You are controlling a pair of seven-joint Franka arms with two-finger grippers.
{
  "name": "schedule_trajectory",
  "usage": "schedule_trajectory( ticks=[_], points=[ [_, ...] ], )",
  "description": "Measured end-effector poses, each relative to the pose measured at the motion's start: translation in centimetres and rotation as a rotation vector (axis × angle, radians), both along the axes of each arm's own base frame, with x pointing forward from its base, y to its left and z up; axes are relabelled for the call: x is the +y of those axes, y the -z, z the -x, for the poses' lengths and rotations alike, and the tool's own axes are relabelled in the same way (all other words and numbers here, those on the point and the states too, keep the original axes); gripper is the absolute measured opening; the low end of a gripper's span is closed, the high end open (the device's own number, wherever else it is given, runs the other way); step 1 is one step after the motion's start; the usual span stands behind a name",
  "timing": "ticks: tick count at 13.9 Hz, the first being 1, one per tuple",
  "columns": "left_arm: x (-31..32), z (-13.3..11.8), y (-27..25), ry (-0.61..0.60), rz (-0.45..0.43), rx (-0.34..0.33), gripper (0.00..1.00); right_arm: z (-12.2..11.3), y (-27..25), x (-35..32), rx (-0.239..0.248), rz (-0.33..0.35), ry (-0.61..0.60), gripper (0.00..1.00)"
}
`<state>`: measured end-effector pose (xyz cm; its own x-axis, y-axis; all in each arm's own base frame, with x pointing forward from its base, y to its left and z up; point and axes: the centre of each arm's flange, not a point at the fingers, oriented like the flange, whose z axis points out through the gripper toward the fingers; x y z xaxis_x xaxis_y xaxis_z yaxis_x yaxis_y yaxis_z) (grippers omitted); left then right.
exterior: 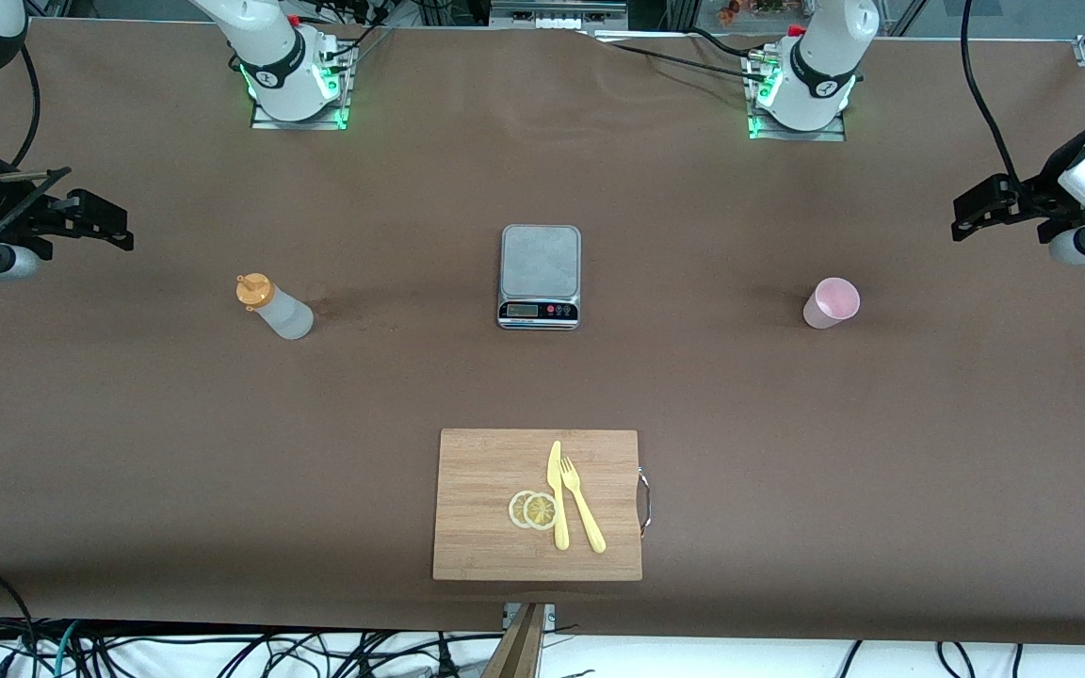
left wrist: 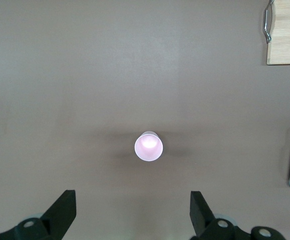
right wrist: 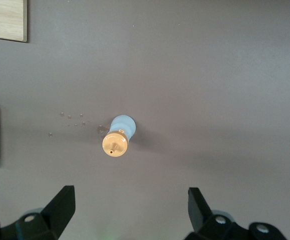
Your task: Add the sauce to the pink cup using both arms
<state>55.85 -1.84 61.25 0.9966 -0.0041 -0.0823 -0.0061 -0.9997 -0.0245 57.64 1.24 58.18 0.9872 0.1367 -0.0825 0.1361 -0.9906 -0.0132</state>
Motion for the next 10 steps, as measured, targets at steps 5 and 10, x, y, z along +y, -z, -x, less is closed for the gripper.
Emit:
schedule_trajectory(
  ticks=[5,10],
  points=[
    [-0.04,-0.02,0.02,0.001,0.000,0.000,1.00,0.00,0.00,0.14,0.000,-0.001,-0.002,1.00],
    [-0.05,-0.14,0.24,0.001,0.000,0.003,1.00,0.02,0.14,0.14,0.003,-0.001,-0.002,1.00]
  ],
)
